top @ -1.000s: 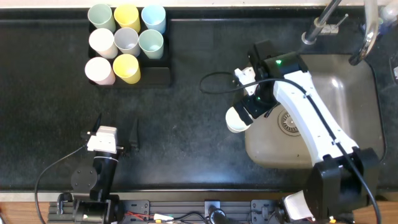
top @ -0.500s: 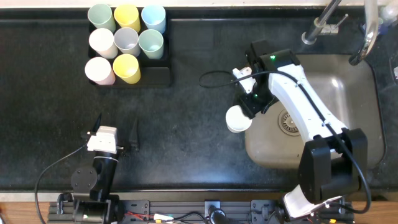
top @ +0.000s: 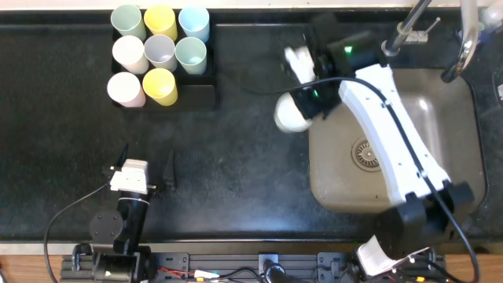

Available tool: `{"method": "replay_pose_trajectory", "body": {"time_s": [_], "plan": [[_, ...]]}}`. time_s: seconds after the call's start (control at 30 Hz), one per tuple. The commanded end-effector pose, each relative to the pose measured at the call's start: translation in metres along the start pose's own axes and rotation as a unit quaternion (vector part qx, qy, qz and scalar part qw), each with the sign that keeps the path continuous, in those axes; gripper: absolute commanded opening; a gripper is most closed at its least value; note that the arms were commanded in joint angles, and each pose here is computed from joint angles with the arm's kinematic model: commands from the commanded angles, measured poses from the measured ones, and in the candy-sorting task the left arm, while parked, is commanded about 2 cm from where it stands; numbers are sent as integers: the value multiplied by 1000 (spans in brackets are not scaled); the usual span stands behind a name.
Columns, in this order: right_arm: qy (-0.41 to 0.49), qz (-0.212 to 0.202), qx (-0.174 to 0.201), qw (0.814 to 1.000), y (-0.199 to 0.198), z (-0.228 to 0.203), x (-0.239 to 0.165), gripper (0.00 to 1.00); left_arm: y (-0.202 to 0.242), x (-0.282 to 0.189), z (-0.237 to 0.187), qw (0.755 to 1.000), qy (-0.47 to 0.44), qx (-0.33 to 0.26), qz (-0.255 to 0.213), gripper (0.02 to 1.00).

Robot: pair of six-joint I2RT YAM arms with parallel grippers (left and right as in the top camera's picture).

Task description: Store Cups

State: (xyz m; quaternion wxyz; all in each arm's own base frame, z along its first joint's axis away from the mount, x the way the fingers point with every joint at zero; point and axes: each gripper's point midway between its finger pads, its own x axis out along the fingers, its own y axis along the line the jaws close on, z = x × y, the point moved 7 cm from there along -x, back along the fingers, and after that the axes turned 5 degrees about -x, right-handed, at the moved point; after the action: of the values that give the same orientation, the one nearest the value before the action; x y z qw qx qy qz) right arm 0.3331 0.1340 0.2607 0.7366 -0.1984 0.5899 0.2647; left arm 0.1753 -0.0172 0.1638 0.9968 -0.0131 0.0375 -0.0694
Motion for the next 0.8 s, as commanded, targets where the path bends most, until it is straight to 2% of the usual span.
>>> {"method": "replay_pose_trajectory", "body": {"time_s": [0.03,0.17,0.27,0.53,0.8], "plan": [[-149,-13,2,989,29,58,-72,42,-1,0,0,1000,-2,8,-3,996],[-223,-6,-11,975,52,104,-98,42,-1,0,0,1000,-2,8,-3,998],[-244,2,-23,969,67,131,-93,42,-1,0,0,1000,-2,8,-3,1000],[-196,25,-57,979,103,158,-28,42,-1,0,0,1000,-2,8,-3,1000],[-134,10,-78,988,110,161,24,42,-1,0,0,1000,-2,8,-3,998]]}}
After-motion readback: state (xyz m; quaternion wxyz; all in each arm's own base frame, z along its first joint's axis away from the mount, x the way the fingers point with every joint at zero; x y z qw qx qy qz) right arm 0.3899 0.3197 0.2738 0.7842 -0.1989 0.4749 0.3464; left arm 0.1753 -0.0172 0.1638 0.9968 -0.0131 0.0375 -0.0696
